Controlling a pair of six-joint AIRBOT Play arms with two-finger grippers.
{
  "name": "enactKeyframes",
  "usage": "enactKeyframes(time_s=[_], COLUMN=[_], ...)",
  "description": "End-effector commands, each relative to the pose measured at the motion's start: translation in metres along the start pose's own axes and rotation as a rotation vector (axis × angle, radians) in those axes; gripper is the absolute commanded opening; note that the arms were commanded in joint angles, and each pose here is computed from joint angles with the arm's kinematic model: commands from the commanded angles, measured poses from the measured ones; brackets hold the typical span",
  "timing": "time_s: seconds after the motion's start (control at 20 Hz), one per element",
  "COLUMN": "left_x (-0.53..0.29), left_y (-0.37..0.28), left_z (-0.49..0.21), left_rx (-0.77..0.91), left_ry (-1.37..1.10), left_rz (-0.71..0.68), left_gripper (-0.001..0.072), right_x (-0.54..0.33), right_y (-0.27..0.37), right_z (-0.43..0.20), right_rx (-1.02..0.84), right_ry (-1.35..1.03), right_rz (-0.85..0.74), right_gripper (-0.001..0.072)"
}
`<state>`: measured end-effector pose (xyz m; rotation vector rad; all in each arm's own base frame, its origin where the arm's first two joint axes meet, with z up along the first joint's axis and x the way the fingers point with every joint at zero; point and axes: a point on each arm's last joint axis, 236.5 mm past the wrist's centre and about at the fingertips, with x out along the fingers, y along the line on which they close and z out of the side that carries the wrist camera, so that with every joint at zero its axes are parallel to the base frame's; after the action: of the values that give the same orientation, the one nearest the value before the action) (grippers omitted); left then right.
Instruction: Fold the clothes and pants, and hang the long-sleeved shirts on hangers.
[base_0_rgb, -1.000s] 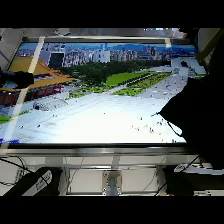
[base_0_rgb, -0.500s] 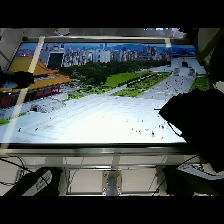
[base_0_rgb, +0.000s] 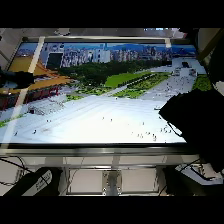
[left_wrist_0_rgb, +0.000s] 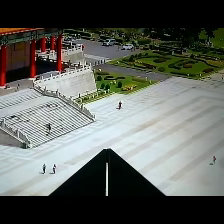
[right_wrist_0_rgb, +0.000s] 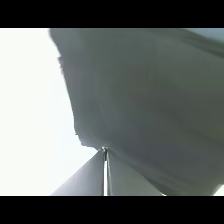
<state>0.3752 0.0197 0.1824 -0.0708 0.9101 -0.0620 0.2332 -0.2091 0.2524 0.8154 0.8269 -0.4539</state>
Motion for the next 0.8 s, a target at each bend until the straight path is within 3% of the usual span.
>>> enactKeyframes(time_s=[0.0,0.15,0.3,0.45,0.75], left_x=[0.0,0.0,0.0,-0.001,-0.001], left_y=[0.0,0.0,-0.002,-0.002,-0.002], left_z=[-0.001,-0.003,-0.013,-0.016,-0.016], left_rx=[0.0,0.0,0.001,0.001,0.001], left_ry=[0.006,0.014,0.055,0.066,0.066], left_rz=[-0.001,-0.001,-0.008,-0.009,-0.009], left_gripper=[0.0007,0.0007,0.0006,0.0007,0.0006], right_x=[-0.051,-0.051,-0.024,-0.001,0.012], right_y=[0.18,0.241,0.253,0.255,0.273], right_z=[-0.031,-0.098,-0.136,-0.157,-0.193], right_rx=[-0.46,-0.752,-0.91,-0.998,-1.076], right_ry=[-0.093,0.024,0.126,0.195,0.302], right_rz=[0.571,0.726,0.675,0.608,0.654], right_gripper=[0.0016,0.0015,0.0015,0.0016,0.0016])
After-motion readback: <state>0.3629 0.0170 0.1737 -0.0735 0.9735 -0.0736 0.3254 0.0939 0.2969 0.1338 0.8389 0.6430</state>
